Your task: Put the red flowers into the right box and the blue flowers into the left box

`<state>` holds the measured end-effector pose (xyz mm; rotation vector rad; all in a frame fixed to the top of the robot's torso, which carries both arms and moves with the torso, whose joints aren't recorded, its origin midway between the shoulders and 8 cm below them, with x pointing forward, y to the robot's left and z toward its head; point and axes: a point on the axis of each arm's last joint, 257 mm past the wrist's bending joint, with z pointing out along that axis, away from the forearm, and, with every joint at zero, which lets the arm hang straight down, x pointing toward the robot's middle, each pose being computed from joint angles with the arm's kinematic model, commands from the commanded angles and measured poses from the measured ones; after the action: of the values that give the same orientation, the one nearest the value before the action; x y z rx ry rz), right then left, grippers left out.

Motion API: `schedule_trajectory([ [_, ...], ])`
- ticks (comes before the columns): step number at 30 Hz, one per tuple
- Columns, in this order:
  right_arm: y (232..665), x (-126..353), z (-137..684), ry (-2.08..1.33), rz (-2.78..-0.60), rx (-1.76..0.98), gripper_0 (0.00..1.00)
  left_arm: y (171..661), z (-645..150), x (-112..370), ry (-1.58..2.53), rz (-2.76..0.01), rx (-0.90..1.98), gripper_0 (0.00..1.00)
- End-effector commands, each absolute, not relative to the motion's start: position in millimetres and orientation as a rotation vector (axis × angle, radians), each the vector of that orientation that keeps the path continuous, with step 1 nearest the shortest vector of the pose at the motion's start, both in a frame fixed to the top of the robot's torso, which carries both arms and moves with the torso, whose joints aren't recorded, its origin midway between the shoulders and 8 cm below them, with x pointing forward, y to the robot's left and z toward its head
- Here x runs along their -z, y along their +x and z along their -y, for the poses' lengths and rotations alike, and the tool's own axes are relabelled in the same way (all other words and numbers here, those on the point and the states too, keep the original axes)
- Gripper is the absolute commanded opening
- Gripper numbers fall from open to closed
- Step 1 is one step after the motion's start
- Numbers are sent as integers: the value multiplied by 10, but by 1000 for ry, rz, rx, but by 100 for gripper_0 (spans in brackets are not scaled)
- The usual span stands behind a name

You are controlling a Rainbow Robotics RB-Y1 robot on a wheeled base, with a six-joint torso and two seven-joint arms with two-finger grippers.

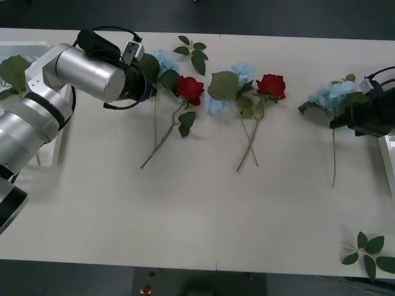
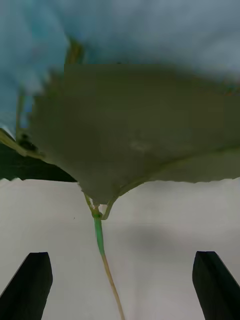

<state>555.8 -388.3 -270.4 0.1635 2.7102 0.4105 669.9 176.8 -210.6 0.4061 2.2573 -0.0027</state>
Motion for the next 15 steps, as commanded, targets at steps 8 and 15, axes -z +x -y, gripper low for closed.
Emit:
schedule_trajectory([
  [8,5611,2854,3525,258,-2667,-509,82,6850,-1710,1943,357,-2224,-40,100],
  [15,5698,3130,3389,244,-2622,-476,82,6865,-1657,1966,366,-2212,-77,100],
])
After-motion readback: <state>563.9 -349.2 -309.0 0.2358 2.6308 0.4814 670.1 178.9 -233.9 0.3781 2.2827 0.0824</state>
